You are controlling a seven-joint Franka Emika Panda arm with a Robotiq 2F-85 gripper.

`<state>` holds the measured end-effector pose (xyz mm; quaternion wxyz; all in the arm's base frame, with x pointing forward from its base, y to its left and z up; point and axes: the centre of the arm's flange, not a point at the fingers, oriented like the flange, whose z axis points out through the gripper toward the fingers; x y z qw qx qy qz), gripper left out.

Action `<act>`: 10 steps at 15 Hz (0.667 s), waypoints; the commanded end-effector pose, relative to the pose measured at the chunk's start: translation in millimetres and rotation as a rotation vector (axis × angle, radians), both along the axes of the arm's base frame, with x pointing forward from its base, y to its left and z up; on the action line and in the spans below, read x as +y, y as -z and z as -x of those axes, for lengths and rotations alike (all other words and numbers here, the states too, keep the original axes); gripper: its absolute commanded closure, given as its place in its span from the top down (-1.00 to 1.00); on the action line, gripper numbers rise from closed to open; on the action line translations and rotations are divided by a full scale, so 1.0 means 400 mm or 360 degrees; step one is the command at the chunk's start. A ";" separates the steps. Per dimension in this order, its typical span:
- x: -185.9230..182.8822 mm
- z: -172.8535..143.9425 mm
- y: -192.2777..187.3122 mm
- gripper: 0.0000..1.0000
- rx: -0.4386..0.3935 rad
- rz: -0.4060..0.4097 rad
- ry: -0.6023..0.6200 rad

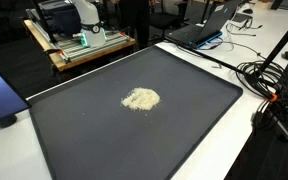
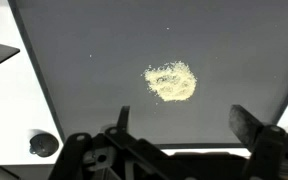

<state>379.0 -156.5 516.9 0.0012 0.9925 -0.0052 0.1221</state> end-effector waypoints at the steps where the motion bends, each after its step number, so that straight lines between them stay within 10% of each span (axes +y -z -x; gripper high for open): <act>1: 0.000 0.000 0.000 1.00 0.0000 0.0000 0.0000; 10: 0.093 -0.028 0.020 1.00 0.0033 0.0123 -0.0079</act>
